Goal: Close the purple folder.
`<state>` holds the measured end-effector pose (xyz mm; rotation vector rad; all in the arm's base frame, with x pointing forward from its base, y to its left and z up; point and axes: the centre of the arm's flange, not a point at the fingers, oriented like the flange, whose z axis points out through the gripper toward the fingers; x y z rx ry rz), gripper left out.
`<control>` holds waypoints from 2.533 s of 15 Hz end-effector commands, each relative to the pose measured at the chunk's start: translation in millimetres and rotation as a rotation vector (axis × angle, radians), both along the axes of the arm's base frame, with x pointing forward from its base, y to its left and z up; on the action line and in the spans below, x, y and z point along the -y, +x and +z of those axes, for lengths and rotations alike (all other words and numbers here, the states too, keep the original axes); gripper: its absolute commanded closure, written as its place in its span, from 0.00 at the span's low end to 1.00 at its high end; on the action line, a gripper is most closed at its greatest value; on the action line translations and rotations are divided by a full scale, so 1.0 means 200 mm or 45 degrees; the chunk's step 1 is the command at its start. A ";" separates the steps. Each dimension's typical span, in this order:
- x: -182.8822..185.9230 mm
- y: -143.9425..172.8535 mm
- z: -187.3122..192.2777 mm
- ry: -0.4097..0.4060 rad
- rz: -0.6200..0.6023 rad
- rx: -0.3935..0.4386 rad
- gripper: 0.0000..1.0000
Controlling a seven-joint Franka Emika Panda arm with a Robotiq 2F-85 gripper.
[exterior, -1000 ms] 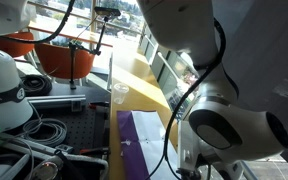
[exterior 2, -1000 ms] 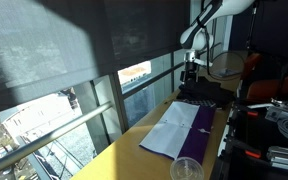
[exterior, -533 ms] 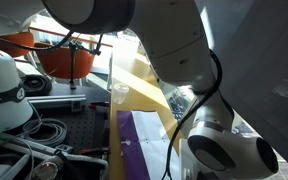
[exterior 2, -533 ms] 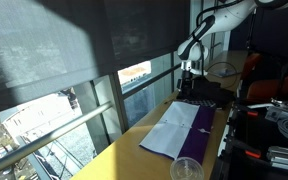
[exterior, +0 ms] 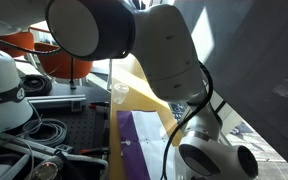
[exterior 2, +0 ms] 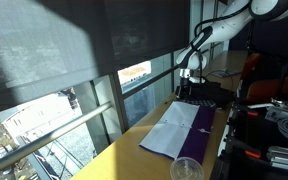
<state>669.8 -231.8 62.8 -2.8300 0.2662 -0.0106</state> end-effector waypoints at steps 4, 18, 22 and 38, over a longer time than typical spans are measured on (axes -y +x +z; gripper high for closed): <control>0.05 0.04 -0.04 0.024 0.024 0.062 0.00; 0.08 0.03 -0.12 0.103 -0.022 0.061 0.00; 0.03 0.06 -0.12 0.129 -0.020 0.070 0.28; -0.02 0.14 0.03 0.125 0.006 0.102 1.00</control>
